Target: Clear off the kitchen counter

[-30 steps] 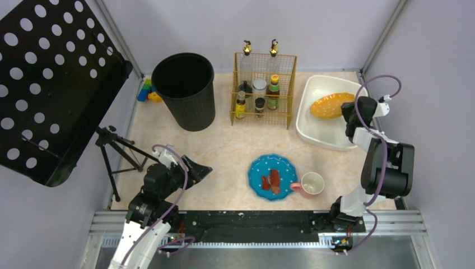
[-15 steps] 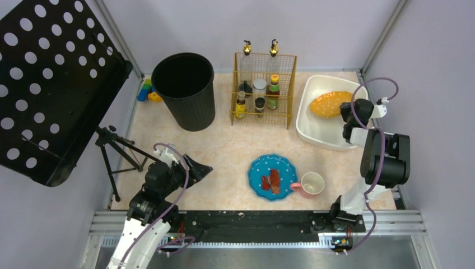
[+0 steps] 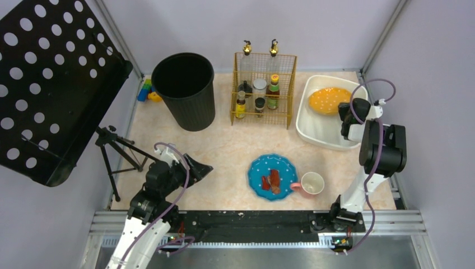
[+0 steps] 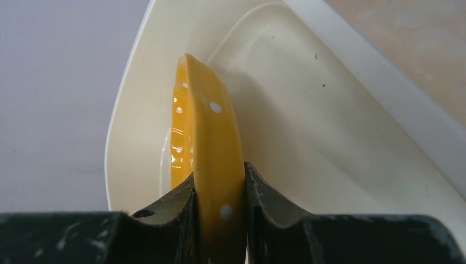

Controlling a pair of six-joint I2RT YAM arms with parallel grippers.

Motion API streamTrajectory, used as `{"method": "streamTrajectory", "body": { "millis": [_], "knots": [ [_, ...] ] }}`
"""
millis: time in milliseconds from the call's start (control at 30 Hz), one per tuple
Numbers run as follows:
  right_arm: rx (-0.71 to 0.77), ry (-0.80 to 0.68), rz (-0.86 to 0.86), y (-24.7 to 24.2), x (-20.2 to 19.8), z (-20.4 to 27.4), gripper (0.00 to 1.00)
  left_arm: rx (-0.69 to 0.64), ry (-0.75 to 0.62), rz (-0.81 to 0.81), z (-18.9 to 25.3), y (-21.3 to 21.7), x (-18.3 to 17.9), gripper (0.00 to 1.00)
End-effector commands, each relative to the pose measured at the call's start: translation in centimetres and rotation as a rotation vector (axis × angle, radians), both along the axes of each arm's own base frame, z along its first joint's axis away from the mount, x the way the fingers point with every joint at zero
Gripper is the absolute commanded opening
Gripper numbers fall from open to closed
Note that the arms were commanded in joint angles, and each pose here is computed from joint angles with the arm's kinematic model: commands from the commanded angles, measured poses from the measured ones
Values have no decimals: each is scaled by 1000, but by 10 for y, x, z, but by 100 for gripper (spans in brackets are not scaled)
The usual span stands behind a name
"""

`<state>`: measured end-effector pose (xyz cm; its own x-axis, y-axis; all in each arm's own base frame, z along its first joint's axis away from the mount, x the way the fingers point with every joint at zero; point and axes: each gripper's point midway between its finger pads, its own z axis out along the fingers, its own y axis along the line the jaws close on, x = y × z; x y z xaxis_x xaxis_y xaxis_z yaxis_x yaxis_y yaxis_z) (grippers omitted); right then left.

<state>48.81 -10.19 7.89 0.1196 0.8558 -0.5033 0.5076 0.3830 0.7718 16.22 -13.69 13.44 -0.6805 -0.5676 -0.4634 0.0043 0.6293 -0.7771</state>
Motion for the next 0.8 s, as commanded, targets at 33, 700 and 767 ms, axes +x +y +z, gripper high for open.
{"method": "streamTrajectory", "body": {
  "millis": [33, 700, 767],
  "knots": [
    [-14, -31, -17, -10, 20, 17, 22, -17, -40, 1, 5, -2, 3, 76],
    [-21, 259, 68, -3, 7, -37, 53, -28, -47, -1, 5, -1, -1, 76],
    [-29, 288, 77, -3, 6, -38, 55, -32, -49, -4, 5, -2, -1, 76]
  ]
}}
